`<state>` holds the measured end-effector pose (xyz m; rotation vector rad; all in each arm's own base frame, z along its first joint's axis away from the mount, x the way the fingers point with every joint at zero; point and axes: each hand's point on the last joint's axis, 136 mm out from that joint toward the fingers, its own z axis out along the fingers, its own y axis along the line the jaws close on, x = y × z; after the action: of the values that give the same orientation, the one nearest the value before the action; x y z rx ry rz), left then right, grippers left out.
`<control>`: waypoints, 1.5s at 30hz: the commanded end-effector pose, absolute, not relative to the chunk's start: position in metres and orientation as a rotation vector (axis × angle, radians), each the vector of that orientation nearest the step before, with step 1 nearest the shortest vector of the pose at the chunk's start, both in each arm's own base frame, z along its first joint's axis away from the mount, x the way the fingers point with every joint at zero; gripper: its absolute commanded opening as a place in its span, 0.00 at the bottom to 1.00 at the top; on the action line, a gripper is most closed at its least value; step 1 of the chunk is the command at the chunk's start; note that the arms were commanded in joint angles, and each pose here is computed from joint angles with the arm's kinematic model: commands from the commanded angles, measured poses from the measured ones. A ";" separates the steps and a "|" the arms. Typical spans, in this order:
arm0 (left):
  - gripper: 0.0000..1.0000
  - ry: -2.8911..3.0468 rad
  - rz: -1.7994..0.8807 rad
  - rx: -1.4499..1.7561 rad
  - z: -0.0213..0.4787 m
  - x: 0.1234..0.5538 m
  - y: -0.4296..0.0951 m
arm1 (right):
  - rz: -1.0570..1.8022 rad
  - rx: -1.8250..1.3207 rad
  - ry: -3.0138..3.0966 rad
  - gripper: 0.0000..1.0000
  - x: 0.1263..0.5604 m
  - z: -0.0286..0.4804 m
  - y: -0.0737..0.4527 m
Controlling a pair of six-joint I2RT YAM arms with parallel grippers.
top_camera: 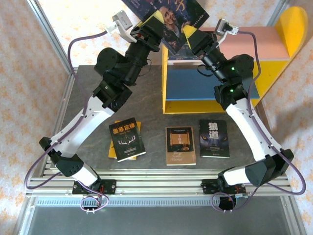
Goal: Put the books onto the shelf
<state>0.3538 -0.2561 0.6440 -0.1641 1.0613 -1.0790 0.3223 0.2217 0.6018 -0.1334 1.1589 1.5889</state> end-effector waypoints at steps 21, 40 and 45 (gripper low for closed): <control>0.79 1.455 -1.013 -0.067 0.575 0.347 -0.199 | 1.313 -0.410 1.274 0.01 0.263 0.602 0.205; 0.73 1.643 -1.321 0.377 0.554 0.332 -0.219 | 1.239 -0.541 1.435 0.00 0.237 0.574 0.207; 0.74 1.629 -1.318 0.420 0.555 0.320 -0.218 | 1.253 -0.541 1.442 0.00 0.239 0.574 0.209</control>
<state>0.3595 -0.2080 0.5400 0.2418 1.6732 -1.2757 0.2506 0.2075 0.5502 -0.4692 1.5414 1.2541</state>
